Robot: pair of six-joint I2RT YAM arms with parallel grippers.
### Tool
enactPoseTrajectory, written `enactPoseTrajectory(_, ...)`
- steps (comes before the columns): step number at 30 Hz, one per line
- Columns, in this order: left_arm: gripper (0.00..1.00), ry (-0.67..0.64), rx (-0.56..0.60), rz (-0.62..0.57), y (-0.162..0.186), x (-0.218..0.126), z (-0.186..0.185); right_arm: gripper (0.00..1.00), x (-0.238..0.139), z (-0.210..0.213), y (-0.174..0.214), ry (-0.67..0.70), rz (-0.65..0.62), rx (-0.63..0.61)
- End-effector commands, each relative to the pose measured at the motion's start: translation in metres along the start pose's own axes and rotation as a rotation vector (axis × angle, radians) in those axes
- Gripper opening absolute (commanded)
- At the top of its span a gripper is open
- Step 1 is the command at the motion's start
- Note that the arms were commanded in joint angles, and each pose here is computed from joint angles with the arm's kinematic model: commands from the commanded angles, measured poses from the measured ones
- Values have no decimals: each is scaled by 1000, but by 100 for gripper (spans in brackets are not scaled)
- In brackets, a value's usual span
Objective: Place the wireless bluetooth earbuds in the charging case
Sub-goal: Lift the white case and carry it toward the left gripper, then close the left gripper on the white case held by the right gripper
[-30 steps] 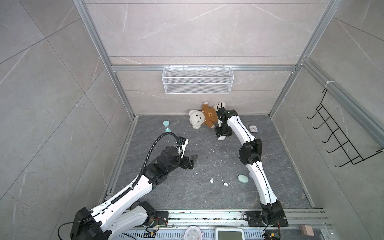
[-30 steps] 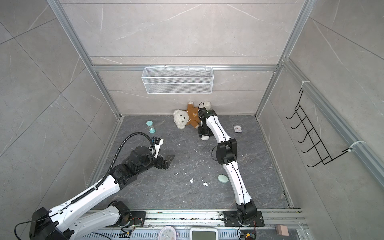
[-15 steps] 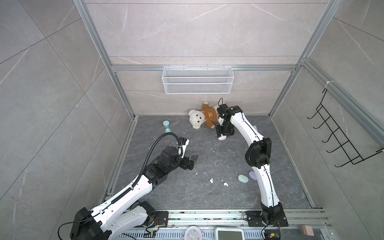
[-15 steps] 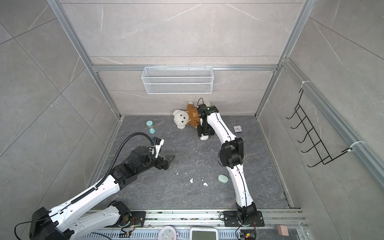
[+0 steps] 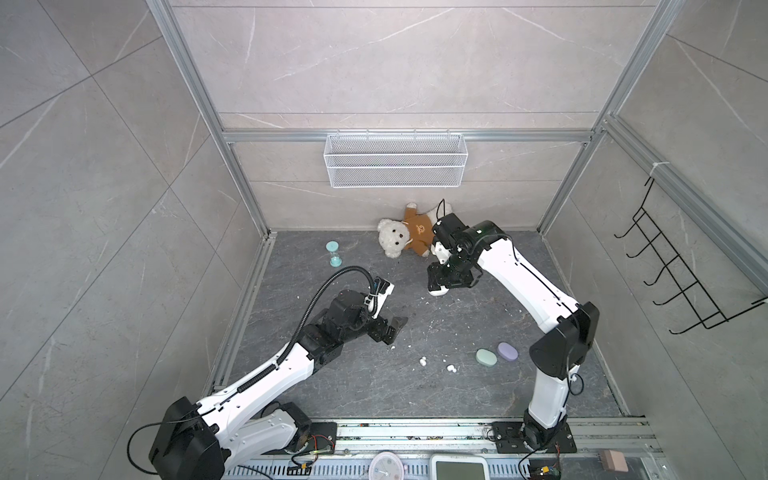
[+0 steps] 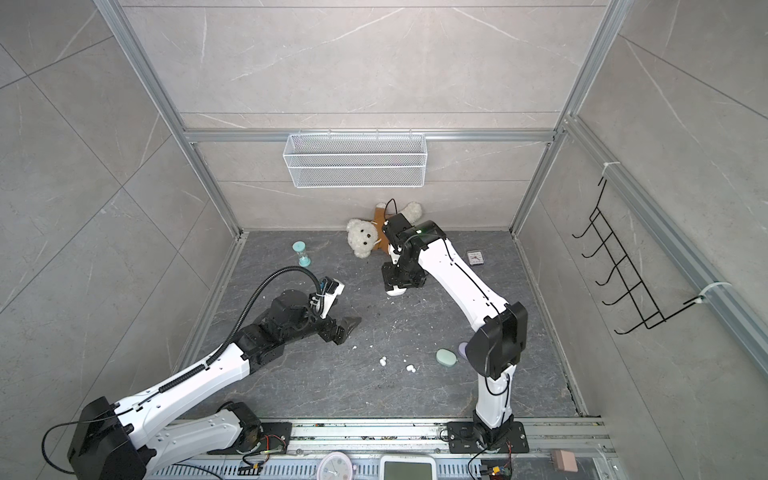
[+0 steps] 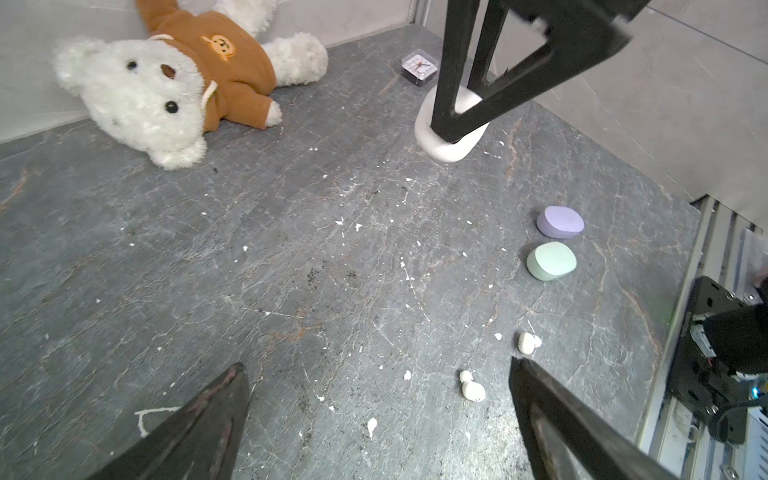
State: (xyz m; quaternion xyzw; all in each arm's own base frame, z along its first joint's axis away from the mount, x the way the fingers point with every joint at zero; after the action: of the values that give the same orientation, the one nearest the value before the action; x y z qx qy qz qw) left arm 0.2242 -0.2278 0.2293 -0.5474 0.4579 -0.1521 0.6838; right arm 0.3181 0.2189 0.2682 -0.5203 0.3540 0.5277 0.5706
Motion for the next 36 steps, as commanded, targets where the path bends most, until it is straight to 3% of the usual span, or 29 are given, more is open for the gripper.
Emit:
enactPoseTrajectory(1,100,61,118,-162,-31,-6,-11,57,-26,9,25,-70,2,45)
enactPoseTrajectory(6,100,143,219,-286,-41,-10,-32,57,-53,21,56,-148,11,56)
enactPoseTrajectory(16,95,321,321,-391,-61,2,-66,58,-92,23,92,-232,15,84)
enactPoseTrajectory(24,91,395,399,-456,-76,9,-87,58,-99,23,103,-270,29,98)
enactPoseTrajectory(36,84,475,412,-537,-90,5,-100,58,-95,28,104,-315,47,97)
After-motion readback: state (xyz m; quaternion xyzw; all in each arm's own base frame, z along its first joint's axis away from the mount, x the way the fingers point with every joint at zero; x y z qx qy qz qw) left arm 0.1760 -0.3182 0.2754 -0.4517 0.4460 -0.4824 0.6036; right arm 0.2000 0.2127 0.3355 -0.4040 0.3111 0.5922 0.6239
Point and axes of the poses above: each gripper's point midway between its finger pads, its own x axis out along the fingers, its own z axis along the line the jaws close on, y = z × x, the point moved 5 cm from there along -x, back along the fingers, and after that the axes turned 7 degrees about x, right-handed, at the moved point
